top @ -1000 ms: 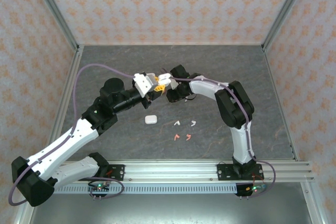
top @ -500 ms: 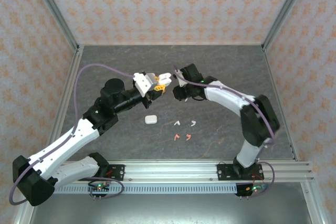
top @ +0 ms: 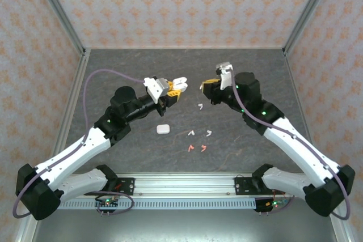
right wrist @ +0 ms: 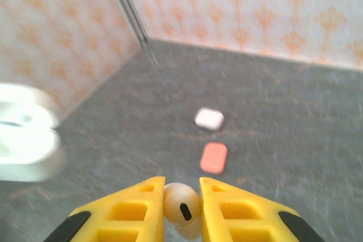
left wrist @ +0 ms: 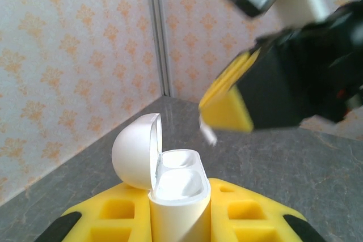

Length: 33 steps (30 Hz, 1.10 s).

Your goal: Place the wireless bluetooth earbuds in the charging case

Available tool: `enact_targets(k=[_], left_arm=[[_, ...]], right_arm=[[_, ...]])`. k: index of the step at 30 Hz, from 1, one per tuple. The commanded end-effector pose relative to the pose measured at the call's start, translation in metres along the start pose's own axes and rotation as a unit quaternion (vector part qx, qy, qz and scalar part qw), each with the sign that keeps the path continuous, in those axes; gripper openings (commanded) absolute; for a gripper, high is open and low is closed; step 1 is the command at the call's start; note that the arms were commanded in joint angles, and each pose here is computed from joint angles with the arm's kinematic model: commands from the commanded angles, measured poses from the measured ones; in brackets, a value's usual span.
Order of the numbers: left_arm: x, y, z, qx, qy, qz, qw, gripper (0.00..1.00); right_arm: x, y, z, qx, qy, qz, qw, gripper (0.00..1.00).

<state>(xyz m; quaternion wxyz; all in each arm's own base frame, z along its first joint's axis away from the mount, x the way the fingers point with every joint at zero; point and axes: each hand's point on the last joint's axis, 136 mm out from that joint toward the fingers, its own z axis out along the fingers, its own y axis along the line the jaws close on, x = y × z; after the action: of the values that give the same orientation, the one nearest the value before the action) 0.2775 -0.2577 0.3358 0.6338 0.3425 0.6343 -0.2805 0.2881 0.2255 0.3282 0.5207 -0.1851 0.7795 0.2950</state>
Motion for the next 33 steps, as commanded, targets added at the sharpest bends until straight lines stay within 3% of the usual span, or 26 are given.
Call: enact_targets(k=[1, 7, 14, 33], left_arm=[[-0.016, -0.007, 0.002, 0.018, -0.032, -0.001, 0.999, 0.0], [-0.017, -0.01, 0.005, 0.03, -0.032, -0.009, 0.999, 0.0], [-0.018, -0.012, 0.008, 0.039, -0.033, -0.016, 0.999, 0.0], [-0.017, -0.012, 0.009, 0.04, -0.028, -0.016, 0.999, 0.0]], right_arm=[[-0.031, 0.027, -0.021, -0.055, -0.066, -0.006, 0.996, 0.19], [-0.059, 0.063, -0.036, -0.107, -0.115, -0.049, 0.986, 0.19], [-0.057, 0.09, -0.019, -0.124, -0.112, -0.1, 0.981, 0.19], [-0.039, 0.084, 0.015, -0.095, -0.077, -0.117, 0.986, 0.19]])
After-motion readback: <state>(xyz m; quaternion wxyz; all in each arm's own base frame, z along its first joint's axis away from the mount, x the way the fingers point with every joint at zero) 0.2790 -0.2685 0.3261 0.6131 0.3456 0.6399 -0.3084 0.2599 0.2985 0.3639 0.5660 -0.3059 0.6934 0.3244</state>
